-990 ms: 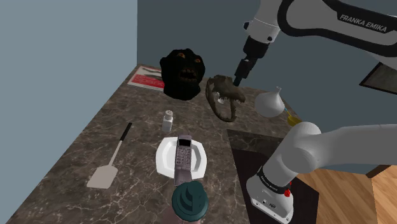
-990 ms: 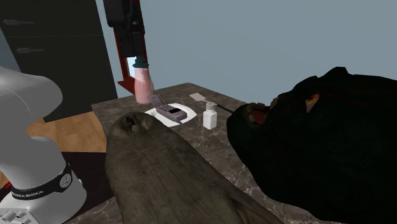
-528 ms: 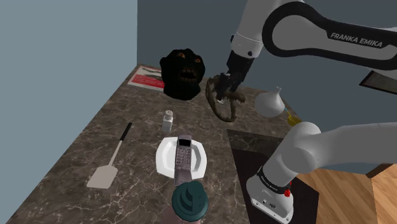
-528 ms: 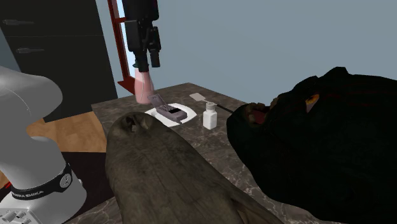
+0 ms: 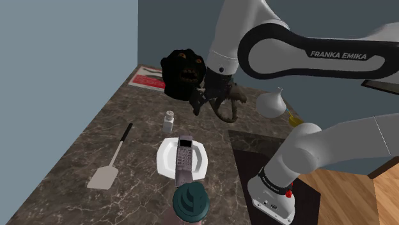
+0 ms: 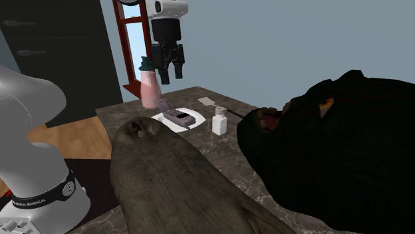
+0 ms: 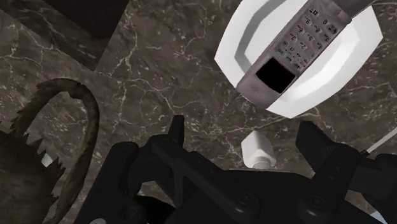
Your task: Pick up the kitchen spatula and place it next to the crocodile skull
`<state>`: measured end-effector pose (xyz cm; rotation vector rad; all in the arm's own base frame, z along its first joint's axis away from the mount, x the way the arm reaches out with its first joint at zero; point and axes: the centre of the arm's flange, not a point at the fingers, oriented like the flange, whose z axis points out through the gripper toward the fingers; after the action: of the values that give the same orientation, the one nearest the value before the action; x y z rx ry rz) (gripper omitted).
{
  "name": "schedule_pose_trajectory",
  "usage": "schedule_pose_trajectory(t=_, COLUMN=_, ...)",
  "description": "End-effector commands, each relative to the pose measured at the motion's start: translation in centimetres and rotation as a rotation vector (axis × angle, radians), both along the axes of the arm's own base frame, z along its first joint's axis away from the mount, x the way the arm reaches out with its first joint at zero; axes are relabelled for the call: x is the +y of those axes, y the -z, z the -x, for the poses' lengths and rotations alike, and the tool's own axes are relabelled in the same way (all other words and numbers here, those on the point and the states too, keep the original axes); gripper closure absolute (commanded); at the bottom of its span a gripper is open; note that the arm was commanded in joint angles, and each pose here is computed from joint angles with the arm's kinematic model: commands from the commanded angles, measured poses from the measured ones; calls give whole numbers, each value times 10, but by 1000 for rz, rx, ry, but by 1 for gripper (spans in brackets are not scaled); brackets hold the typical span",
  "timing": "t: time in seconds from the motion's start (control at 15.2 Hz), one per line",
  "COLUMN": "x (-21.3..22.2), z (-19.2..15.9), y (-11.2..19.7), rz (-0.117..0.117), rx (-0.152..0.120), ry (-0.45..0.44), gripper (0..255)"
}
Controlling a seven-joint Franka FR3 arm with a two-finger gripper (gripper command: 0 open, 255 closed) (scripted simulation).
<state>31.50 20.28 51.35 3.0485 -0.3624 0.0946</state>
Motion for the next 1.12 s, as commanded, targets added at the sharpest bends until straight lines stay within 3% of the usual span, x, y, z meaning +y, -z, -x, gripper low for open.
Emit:
schedule_pose_trajectory(t=0.0, x=23, z=-9, y=14, rz=-7, rx=-3, ry=56, gripper=0)
schedule_pose_trajectory(t=1.06, x=182, z=-110, y=103, rz=-42, rx=-23, ry=461, gripper=0)
